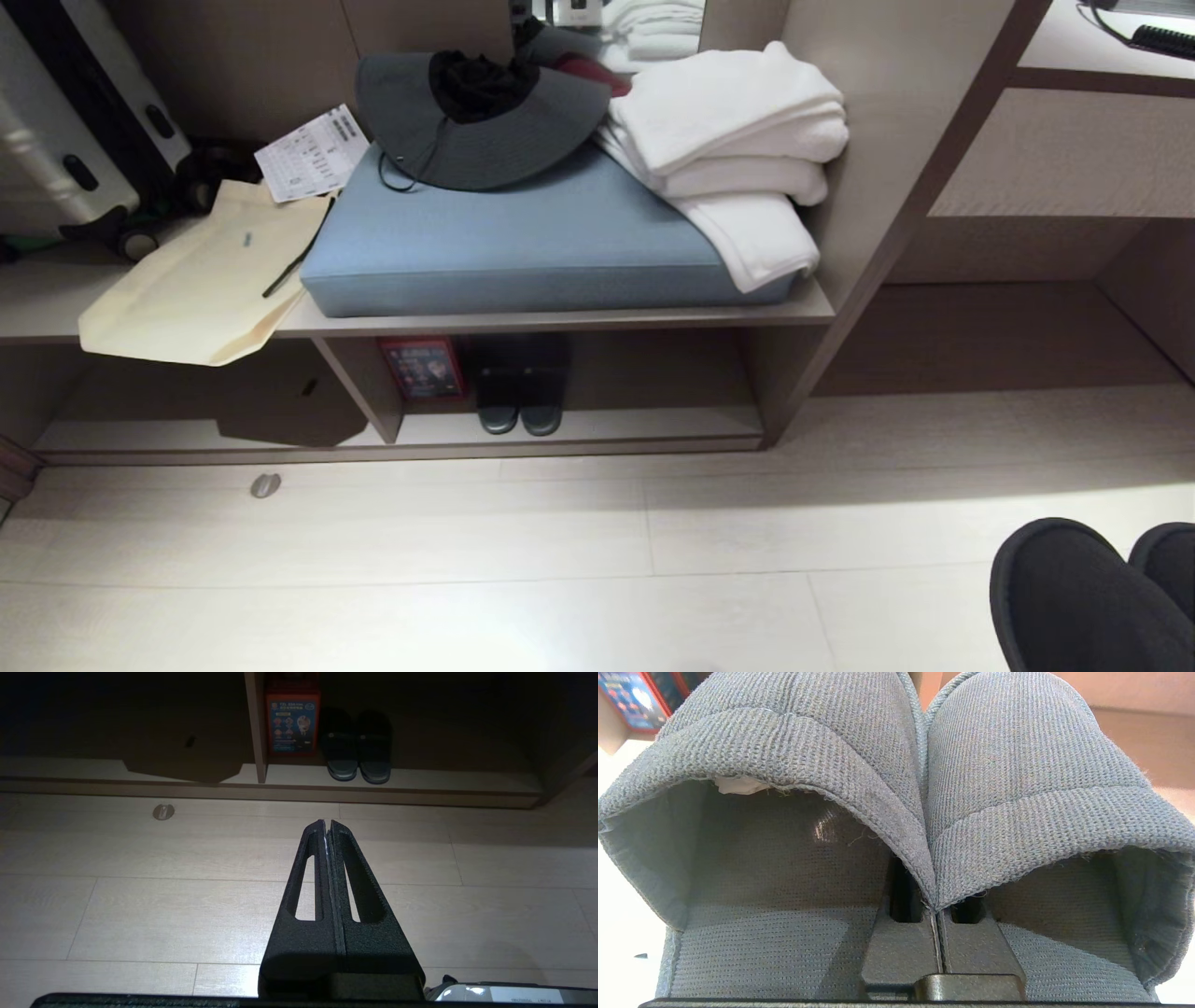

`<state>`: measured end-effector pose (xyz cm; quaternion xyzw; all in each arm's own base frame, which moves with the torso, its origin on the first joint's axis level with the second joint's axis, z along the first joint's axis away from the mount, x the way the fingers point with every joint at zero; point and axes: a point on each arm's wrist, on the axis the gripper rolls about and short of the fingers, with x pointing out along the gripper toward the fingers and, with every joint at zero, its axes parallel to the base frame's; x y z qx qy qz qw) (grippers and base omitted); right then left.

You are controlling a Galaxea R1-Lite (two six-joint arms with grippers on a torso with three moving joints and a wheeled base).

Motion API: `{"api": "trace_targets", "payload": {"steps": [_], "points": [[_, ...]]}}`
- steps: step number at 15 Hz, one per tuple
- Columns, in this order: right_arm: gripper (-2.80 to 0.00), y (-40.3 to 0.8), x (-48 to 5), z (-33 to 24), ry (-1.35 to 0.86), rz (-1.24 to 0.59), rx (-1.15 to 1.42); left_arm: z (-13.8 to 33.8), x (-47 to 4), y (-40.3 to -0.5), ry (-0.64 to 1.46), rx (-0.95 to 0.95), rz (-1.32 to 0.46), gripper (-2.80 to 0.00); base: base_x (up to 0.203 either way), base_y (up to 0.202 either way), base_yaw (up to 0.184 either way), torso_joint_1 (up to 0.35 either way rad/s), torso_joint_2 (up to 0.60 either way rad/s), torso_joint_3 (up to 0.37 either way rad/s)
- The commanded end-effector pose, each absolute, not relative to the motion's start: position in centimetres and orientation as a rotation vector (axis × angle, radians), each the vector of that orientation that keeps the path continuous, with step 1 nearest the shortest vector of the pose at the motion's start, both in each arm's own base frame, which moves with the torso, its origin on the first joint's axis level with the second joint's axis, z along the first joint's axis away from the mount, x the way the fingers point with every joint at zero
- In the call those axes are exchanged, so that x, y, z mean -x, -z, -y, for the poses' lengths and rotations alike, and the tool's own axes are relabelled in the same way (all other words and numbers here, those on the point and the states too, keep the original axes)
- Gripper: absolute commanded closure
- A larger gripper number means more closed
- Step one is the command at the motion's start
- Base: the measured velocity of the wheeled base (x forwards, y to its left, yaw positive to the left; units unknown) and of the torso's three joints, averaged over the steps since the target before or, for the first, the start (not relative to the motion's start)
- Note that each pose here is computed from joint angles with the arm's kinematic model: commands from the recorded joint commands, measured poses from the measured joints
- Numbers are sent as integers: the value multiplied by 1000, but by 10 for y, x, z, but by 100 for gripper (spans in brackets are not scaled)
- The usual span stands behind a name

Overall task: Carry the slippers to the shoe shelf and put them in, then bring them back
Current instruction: Place the slippers on the floor

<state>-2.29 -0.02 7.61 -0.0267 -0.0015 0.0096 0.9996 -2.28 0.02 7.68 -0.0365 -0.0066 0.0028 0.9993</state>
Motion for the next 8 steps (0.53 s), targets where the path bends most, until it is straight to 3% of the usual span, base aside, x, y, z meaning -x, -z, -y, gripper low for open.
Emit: {"api": "trace_targets", "payload": {"steps": [1, 8], "points": [[0, -76, 23, 0, -20, 2, 54, 0, 23, -77, -6, 74, 14, 0, 0, 0, 0, 2, 2, 195], [0, -76, 23, 0, -19, 2, 54, 0, 23, -77, -6, 74, 14, 0, 0, 0, 0, 3, 2, 204]]}}
